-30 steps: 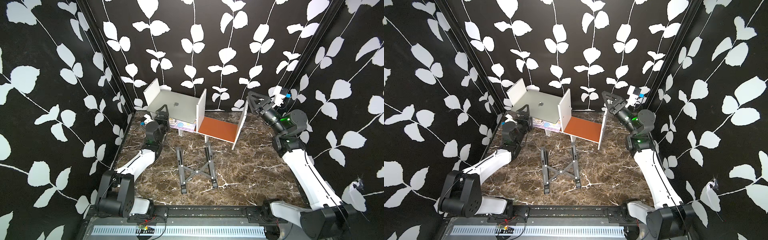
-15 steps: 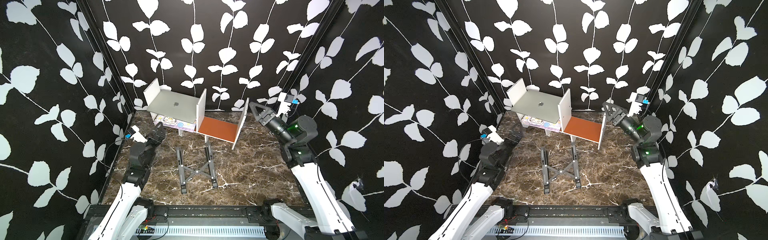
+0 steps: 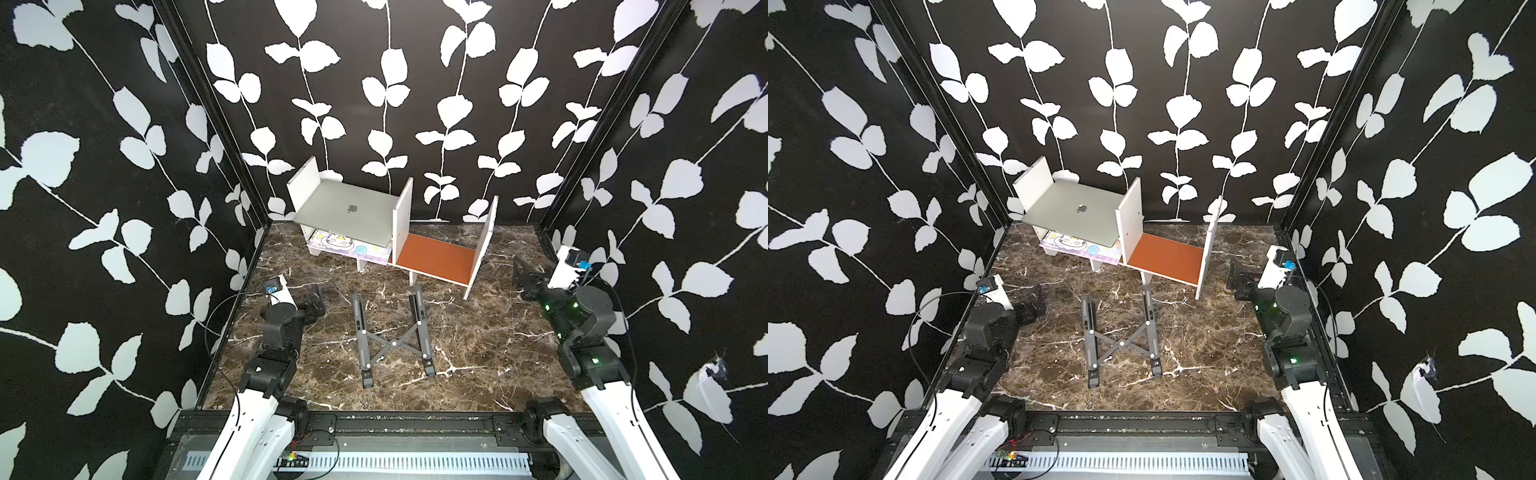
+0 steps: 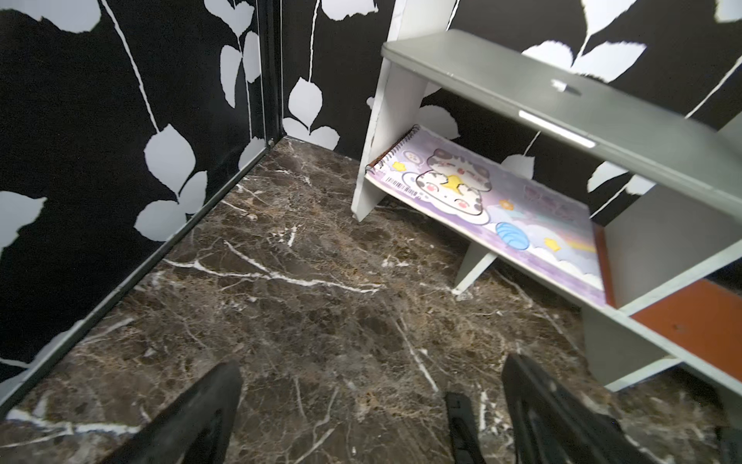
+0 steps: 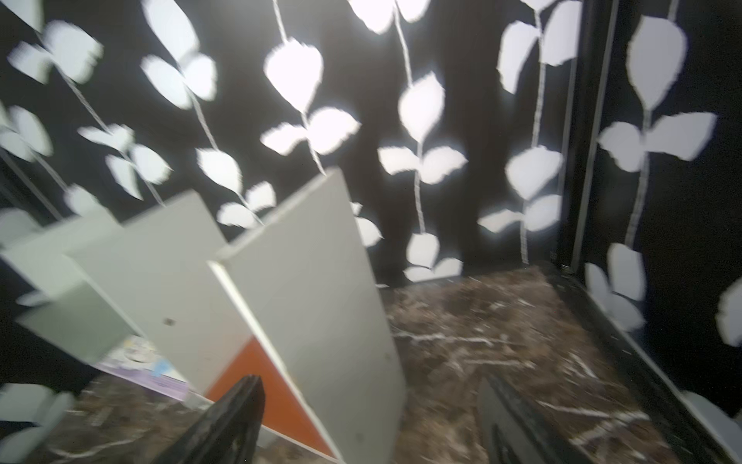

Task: Close the laptop lid and set it aside
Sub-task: Reset both arms

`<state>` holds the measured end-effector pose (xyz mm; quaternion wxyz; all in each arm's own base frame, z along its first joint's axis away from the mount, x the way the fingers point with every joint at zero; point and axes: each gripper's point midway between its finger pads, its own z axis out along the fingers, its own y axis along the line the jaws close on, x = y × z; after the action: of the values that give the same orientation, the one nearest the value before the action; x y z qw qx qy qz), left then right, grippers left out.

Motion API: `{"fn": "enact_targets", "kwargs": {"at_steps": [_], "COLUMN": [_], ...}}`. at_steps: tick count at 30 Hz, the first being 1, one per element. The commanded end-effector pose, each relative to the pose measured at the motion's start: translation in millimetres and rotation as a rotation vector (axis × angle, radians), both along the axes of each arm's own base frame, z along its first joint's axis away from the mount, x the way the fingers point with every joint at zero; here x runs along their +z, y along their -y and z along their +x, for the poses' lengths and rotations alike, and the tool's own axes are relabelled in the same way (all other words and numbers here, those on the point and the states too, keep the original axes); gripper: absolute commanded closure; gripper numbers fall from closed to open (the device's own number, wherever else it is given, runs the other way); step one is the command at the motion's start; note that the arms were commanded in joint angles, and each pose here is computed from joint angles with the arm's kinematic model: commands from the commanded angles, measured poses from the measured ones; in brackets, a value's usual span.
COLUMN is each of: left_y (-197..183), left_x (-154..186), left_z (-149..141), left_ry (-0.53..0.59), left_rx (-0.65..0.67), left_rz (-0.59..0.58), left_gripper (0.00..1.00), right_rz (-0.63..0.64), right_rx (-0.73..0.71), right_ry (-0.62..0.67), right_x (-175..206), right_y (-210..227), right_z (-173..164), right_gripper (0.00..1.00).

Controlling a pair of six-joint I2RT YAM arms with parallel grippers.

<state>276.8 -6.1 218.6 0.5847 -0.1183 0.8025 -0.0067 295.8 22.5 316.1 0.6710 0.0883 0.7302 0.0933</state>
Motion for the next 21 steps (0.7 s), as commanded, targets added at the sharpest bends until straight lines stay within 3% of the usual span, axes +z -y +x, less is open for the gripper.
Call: {"fn": "enact_targets", "kwargs": {"at_steps": [1, 6, 12, 21], "left_y": [-16, -26, -29, -26], "left_x": [3, 4, 1, 0], "left_z": [-1, -2, -6, -6], "left_ry": [-0.031, -0.074, -0.109, -0.124], "left_rx": [0.047, 0.067, 0.054, 0.024], "left_rz": [0.161, 0.281, 0.364, 0.380], "left_gripper": [0.01, 0.01, 0.01, 0.01], "right_rz": [-0.068, -0.156, -0.149, -0.182], "right_rx": [-0.199, -0.301, -0.349, -0.308], "right_ry": [-0.012, -0.162, -0.204, -0.216], "right_x": [-21, -76, -118, -176], "right_y": [36, 59, 74, 71], "right_z": [-1, 10, 29, 64], "right_gripper": [0.06, 0.04, 0.01, 0.00]}}
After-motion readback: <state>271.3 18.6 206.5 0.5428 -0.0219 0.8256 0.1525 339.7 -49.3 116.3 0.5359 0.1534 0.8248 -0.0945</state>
